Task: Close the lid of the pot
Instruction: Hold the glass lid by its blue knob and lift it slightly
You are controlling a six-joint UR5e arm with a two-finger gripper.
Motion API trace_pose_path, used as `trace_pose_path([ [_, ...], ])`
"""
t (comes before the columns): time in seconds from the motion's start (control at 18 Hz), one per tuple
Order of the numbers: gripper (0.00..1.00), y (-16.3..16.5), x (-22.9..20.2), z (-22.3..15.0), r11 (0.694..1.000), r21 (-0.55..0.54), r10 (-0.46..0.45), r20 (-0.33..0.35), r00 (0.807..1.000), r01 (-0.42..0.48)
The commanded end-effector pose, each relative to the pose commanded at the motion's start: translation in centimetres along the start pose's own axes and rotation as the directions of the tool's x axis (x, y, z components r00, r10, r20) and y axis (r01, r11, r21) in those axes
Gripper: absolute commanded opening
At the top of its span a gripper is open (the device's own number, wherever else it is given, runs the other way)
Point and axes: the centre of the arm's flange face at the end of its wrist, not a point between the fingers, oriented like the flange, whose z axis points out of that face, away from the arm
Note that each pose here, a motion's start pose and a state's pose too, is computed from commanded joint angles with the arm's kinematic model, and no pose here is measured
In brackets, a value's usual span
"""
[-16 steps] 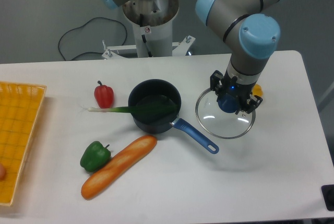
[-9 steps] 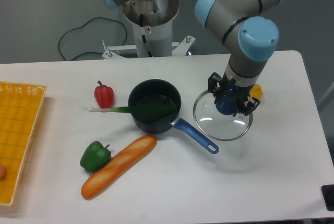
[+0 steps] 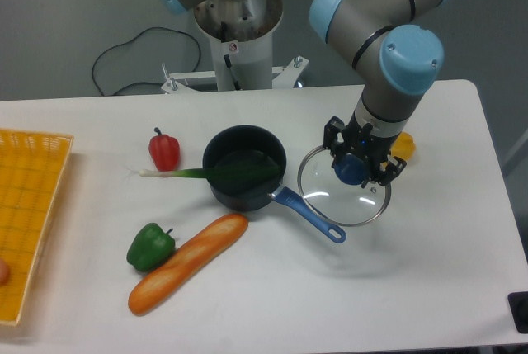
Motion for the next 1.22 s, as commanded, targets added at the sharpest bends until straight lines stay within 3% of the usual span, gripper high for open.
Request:
trace_pose_path([
  [1.22, 0.27, 0.91, -0.46, -0.17, 1.0, 0.003, -0.015, 0.002, 1.0, 0.015],
])
